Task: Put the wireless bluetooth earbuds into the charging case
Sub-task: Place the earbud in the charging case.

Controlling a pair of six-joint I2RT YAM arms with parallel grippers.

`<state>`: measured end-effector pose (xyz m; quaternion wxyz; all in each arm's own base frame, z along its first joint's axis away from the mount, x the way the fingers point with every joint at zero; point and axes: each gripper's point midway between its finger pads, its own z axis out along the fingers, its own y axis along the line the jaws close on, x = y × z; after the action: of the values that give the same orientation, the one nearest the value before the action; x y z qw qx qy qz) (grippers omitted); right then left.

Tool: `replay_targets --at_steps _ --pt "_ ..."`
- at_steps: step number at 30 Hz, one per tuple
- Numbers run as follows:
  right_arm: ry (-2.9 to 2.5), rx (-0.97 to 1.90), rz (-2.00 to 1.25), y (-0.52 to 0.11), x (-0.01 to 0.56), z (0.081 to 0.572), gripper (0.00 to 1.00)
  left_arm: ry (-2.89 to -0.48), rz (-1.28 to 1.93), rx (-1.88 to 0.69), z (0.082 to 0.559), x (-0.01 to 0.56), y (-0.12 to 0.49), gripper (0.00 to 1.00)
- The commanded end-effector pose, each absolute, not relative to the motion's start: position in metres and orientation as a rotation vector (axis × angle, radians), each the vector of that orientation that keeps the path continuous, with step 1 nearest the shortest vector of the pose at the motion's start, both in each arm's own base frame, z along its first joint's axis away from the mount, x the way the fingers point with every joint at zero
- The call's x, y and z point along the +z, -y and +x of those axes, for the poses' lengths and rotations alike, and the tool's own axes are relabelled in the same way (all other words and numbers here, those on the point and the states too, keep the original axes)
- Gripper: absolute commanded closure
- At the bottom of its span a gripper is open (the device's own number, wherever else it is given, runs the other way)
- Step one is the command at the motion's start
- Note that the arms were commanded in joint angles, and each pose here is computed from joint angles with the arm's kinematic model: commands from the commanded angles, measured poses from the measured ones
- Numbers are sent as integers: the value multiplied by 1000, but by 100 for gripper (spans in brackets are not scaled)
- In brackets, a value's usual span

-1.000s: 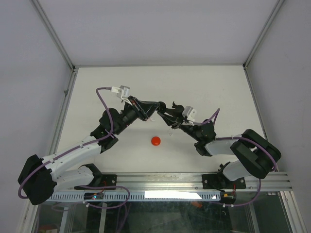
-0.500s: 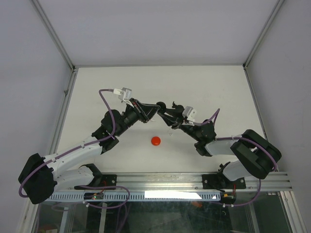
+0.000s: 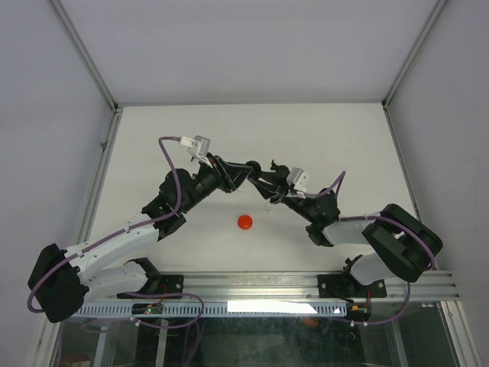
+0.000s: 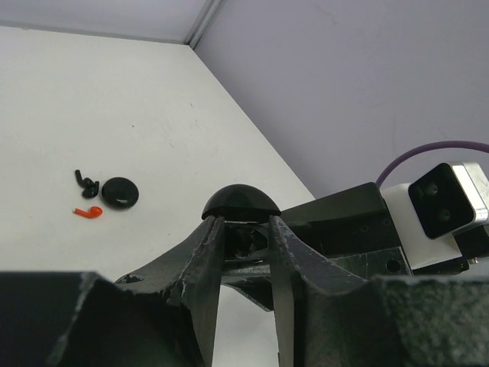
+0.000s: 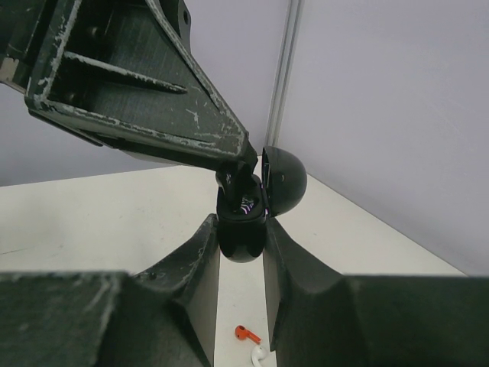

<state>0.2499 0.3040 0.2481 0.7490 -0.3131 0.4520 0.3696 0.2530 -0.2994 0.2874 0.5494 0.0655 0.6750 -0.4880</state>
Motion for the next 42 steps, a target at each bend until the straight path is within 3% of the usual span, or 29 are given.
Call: replay_targets --at_steps 1,10,19,42 --pt "-826 801 -647 -296 288 238 100 -1573 204 -1122 250 308 298 67" --pt "-833 799 -650 -296 285 238 100 -1607 245 -1097 246 315 297 65" --pt "-838 805 -660 -298 282 238 100 -1611 333 -1113 238 321 304 75" --pt "-806 957 -796 -314 283 211 100 -1612 527 -1074 230 311 312 76"
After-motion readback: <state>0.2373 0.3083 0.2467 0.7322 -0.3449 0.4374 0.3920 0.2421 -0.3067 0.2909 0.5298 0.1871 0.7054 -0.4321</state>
